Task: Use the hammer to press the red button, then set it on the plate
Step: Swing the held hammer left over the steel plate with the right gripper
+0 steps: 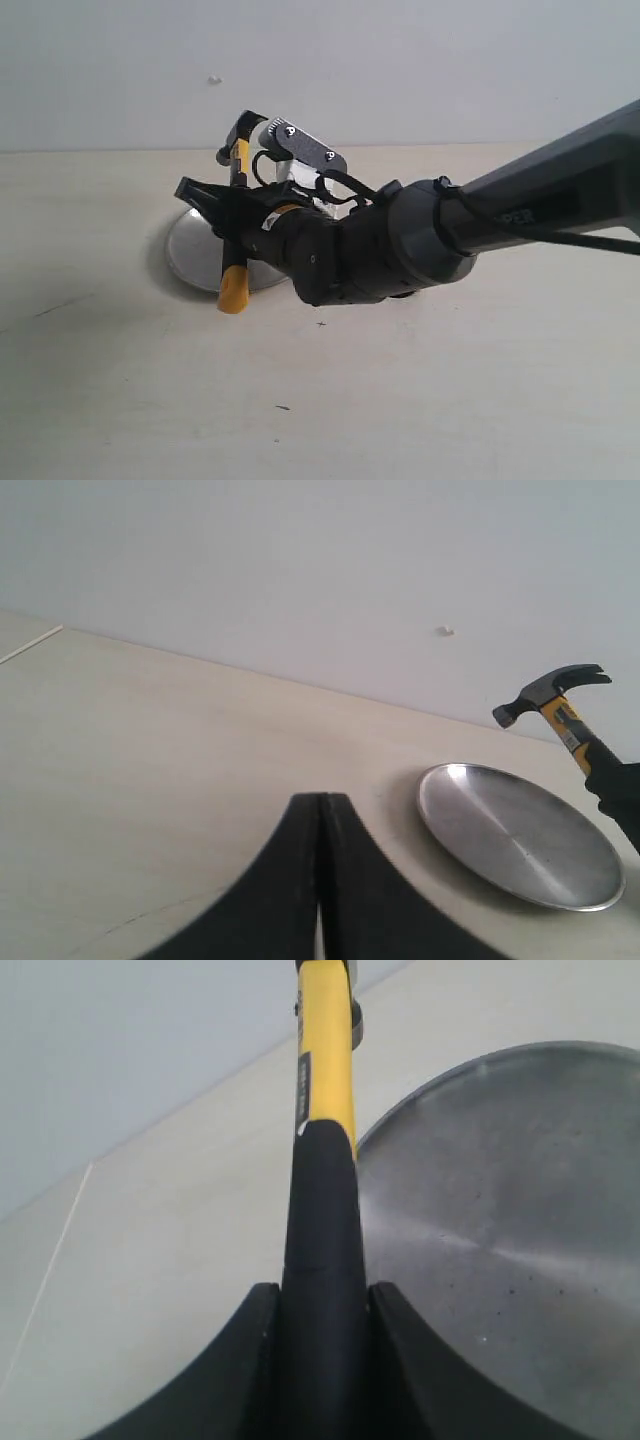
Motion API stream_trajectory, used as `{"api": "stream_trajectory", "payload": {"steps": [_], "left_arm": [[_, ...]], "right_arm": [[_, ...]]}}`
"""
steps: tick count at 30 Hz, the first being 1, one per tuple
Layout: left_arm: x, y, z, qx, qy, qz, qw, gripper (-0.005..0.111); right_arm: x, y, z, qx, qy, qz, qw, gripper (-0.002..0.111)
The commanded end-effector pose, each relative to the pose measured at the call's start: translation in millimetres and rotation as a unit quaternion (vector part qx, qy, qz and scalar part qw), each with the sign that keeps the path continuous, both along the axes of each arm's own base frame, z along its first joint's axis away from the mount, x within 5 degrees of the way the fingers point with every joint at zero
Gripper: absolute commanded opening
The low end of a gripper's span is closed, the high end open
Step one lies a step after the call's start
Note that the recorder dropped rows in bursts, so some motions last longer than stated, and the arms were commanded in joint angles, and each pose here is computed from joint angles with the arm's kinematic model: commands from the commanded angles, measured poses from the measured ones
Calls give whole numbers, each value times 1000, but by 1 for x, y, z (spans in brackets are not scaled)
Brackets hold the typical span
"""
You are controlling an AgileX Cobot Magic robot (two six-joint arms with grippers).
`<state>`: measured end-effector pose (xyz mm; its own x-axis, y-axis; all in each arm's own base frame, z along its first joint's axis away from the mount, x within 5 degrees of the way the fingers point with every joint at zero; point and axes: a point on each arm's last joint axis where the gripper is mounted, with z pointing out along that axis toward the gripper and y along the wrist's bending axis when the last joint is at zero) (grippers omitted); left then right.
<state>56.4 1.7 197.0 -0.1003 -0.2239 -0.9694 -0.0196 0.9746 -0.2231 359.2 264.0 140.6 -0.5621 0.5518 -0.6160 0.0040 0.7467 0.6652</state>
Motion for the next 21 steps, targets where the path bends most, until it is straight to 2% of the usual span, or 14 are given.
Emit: {"api": "stream_trajectory", "payload": {"steps": [1, 8, 21], "left_arm": [[0, 0, -1, 2, 0, 2, 1000, 0], [0, 0, -1, 2, 0, 2, 1000, 0], [0, 0, -1, 2, 0, 2, 1000, 0]], "right_arm": [[21, -7, 10, 35, -49, -10, 998, 0], [37, -3, -5, 41, -6, 5, 999, 0], [49, 6, -33, 32, 15, 7, 999, 0]]}}
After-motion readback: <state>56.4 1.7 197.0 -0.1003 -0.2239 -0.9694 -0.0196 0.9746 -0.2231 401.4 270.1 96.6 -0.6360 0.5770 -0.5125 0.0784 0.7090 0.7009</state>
